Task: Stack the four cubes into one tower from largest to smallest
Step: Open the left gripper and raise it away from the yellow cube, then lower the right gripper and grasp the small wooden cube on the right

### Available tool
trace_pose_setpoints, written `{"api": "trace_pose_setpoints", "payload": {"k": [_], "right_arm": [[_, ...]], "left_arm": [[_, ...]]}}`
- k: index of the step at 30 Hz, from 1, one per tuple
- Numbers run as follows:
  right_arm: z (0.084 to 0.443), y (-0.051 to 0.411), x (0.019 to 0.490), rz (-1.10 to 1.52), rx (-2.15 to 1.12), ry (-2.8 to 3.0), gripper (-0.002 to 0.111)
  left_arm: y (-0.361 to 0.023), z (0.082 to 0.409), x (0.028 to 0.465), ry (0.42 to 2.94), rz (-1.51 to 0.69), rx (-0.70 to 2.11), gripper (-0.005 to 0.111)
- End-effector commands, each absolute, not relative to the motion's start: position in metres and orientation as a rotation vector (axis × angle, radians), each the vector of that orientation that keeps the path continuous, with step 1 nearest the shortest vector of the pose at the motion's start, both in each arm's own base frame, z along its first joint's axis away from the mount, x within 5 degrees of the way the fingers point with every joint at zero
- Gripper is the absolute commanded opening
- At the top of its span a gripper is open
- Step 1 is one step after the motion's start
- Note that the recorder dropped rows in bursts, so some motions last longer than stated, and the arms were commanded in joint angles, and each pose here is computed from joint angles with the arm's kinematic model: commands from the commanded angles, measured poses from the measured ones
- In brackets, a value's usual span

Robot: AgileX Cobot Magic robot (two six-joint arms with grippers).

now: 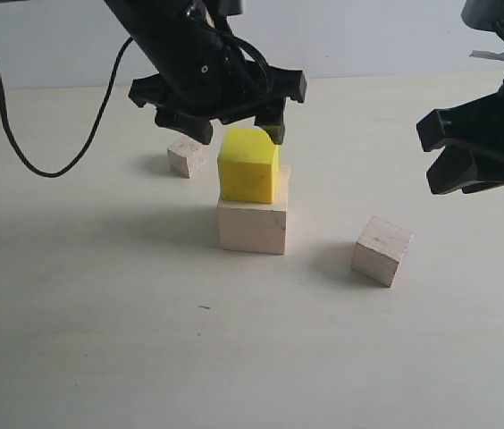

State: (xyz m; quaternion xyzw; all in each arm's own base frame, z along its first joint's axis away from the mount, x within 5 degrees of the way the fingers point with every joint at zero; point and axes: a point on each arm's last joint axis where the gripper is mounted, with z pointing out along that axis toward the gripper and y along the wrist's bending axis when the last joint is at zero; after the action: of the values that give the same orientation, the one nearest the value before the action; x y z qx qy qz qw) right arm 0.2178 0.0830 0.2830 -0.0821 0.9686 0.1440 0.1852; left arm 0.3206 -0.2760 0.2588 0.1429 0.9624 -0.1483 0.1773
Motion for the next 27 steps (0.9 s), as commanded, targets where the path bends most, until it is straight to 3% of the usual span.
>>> {"api": "trace_pose_setpoints", "payload": {"k": [1,5,8,12,21,27], "right_arm": [[0.284,0.083,0.217,0.407,-0.230,2.720,0.032],[0.284,0.083,0.217,0.397,-0.276,2.712,0.032],[0.284,0.083,0.217,0.394,-0.290,2.705,0.032],[0.283,0.083,0.220,0.377,-0.369,2.680,0.033],[0.252,0.094,0.241,0.380,-0.680,2.681,0.067],[0.233,0.097,0.258,0.331,-0.775,2.644,0.070]], "left_arm": [[-0.272,0.280,0.316,2.671,-0.448,0.406,0.078],[-0.264,0.298,0.311,2.629,-0.424,0.423,0.071],[-0.251,0.309,0.306,2.633,-0.282,0.473,0.064],[-0.232,0.311,0.296,2.728,-0.065,0.531,0.070],[-0.221,0.288,0.287,2.794,0.090,0.733,0.072],[-0.203,0.272,0.271,2.819,0.210,0.840,0.062]]}}
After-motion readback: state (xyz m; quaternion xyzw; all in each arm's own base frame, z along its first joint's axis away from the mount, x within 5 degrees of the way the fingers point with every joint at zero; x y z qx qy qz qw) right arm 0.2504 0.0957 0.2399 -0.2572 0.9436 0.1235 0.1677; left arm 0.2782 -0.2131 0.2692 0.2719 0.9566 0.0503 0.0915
